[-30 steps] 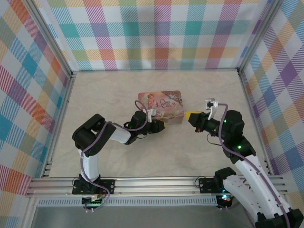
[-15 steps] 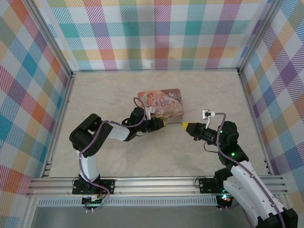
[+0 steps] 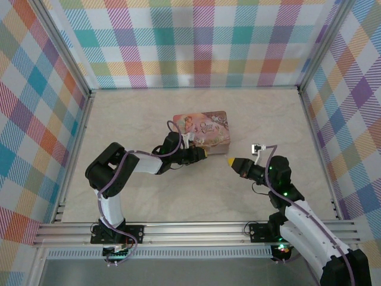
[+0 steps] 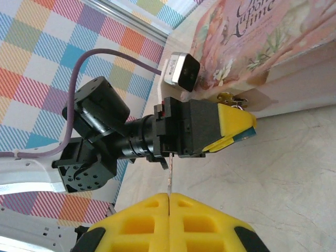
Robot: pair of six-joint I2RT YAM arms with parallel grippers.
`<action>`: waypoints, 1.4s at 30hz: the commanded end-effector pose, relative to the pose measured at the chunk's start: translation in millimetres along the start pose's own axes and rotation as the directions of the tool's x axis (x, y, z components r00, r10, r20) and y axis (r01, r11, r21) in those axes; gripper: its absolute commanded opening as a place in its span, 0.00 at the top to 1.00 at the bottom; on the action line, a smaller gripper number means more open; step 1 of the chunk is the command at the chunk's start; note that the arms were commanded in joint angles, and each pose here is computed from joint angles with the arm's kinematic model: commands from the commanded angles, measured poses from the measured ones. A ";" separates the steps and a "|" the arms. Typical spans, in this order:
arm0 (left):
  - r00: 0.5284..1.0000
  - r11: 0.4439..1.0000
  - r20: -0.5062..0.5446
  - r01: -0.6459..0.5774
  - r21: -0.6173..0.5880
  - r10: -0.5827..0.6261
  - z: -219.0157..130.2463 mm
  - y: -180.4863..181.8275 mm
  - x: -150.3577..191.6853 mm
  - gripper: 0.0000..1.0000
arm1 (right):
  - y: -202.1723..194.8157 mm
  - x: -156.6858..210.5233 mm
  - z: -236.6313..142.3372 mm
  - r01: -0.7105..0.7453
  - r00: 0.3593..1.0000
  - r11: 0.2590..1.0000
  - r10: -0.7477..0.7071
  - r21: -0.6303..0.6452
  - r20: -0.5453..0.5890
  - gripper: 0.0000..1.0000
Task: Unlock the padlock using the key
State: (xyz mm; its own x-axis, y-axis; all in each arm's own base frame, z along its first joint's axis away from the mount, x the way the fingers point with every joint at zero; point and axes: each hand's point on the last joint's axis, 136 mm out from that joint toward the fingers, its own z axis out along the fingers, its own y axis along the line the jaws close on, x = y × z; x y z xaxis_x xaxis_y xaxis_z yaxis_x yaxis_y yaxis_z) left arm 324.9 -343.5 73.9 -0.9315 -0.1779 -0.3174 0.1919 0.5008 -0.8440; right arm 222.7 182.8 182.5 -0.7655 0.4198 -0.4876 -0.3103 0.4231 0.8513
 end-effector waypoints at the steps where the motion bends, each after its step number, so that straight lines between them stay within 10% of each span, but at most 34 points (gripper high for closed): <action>1: 0.988 0.992 -0.086 0.128 0.020 -0.126 -3.6 -6.1 10.5 0.84 | 3.6 -5.7 3.2 -0.006 0.999 1.000 0.007 -0.025 0.032 1.00; 42: 0.988 0.980 -0.037 0.154 0.126 -0.151 -10.3 -36.9 -7.8 0.84 | -57.3 30.2 99.3 -0.254 0.967 0.965 0.251 -0.068 -0.047 1.00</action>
State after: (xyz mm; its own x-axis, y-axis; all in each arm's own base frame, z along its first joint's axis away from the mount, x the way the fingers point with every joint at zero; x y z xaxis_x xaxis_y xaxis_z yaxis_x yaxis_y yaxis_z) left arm 328.2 -346.0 93.4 -0.9483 -0.2395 -0.2084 0.0884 0.4311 -0.8979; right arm 268.6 241.4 73.0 -0.8574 0.4588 -0.2332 -0.0692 0.3463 0.9356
